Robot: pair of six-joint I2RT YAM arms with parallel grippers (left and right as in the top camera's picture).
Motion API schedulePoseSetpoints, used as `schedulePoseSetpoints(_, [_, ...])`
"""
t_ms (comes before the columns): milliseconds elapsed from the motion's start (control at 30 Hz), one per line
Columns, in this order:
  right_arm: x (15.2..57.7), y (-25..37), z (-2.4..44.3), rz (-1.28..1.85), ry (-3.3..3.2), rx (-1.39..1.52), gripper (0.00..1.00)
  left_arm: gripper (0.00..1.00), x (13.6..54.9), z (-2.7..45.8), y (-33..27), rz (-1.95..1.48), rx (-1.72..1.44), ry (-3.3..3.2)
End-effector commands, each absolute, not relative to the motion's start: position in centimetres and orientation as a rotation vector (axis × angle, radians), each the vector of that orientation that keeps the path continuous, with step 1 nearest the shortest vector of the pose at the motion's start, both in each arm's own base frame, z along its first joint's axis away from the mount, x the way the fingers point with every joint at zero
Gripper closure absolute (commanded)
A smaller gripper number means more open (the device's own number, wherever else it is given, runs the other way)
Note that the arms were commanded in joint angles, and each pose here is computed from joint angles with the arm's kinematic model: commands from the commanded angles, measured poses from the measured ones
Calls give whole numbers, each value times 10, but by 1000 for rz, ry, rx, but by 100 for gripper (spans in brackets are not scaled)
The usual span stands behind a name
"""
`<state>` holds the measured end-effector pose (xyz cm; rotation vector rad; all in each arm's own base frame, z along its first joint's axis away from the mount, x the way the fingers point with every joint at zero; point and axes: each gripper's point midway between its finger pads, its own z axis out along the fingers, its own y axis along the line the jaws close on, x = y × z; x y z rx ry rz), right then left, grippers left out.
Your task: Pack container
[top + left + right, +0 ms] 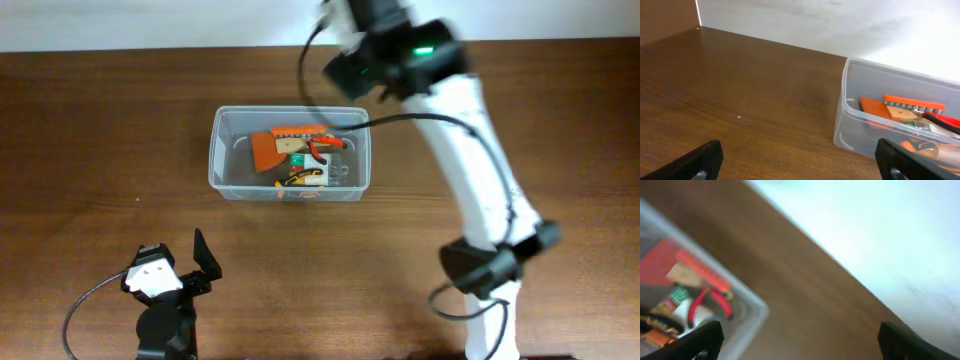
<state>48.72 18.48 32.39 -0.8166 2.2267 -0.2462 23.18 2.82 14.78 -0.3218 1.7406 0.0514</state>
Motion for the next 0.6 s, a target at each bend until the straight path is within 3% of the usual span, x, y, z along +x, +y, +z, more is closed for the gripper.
schedulePoseSetpoints(0, [478, 165, 337, -174, 2303, -517, 2, 1, 232, 147, 28, 58, -313, 1742])
schedulePoseSetpoints(133, [468, 171, 347, -73, 2316, -372, 2, 1, 232, 147, 28, 58, -313, 1742])
schedulePoseSetpoints(300, [438, 228, 354, 225, 2299, -556, 2, 1, 232, 147, 28, 58, -313, 1742])
schedulePoseSetpoints(567, [432, 221, 360, 110, 2257, -679, 2, 1, 232, 147, 28, 58, -313, 1742])
